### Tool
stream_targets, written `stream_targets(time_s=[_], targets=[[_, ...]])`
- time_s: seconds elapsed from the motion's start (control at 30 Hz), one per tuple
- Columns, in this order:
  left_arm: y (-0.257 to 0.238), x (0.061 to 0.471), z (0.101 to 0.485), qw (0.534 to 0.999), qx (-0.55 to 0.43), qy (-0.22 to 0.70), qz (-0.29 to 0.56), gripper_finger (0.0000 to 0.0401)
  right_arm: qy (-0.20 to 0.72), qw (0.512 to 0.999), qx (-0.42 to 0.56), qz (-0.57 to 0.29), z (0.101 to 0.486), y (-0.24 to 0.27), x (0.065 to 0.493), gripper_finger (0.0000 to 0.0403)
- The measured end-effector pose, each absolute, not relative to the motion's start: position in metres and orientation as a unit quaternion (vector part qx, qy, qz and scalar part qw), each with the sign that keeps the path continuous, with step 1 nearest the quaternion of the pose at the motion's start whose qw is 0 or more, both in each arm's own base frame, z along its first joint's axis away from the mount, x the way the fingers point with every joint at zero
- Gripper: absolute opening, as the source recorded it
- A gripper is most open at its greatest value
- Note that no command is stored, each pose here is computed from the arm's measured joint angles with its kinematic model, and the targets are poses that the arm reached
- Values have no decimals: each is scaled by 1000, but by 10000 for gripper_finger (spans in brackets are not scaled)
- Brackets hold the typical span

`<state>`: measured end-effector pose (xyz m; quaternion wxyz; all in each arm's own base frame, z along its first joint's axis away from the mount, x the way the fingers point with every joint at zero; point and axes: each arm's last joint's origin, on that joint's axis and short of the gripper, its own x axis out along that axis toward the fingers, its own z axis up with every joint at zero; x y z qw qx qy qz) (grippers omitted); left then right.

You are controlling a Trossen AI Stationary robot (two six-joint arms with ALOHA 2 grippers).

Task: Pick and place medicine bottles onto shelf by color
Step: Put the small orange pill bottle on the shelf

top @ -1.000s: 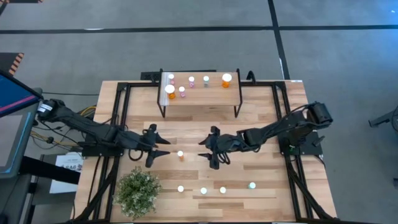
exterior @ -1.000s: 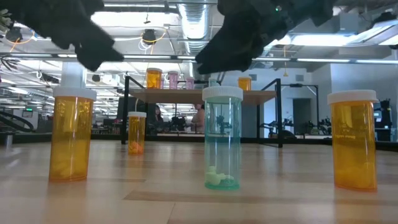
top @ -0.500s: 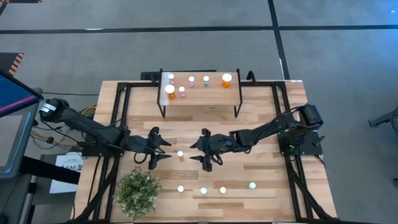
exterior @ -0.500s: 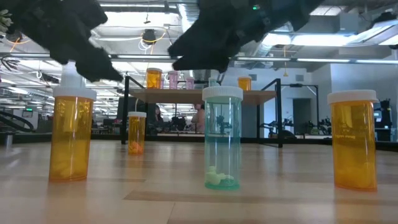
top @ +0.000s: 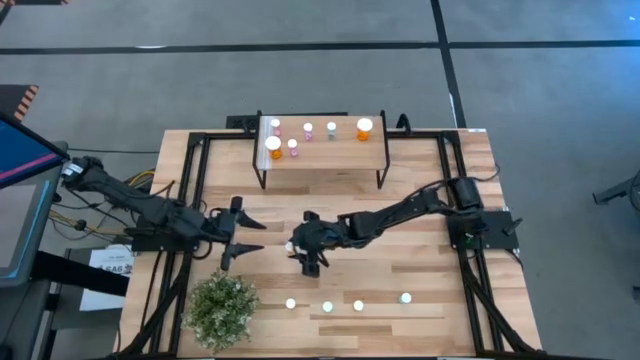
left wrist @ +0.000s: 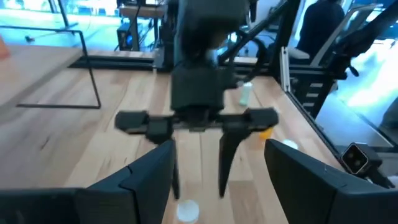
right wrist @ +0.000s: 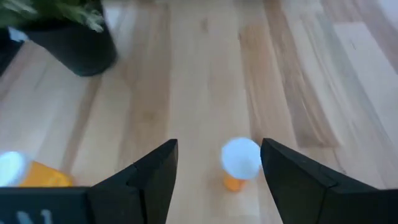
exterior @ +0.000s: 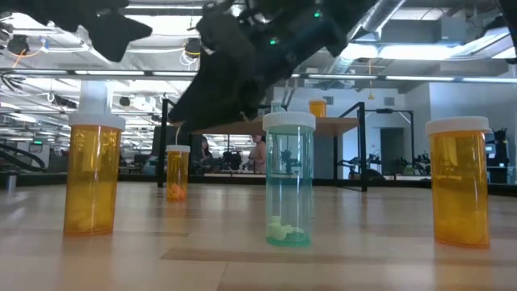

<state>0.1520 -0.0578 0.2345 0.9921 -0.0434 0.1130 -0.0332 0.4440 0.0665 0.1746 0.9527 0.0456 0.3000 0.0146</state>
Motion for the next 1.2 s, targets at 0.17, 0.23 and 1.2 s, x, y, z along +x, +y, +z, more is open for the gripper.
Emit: stream_targets(time_s=[0.17, 0.23, 1.2], targets=[[-62, 148, 237, 993, -39, 104, -41, 238, 312, 949, 54, 0, 165, 58, 453, 253], [-64, 147, 237, 993, -37, 104, -40, 238, 329, 943, 56, -6, 159, 55, 452, 253], [-63, 147, 238, 994, -35, 99, -33, 238, 335, 939, 68, 33, 153, 56, 453, 121]])
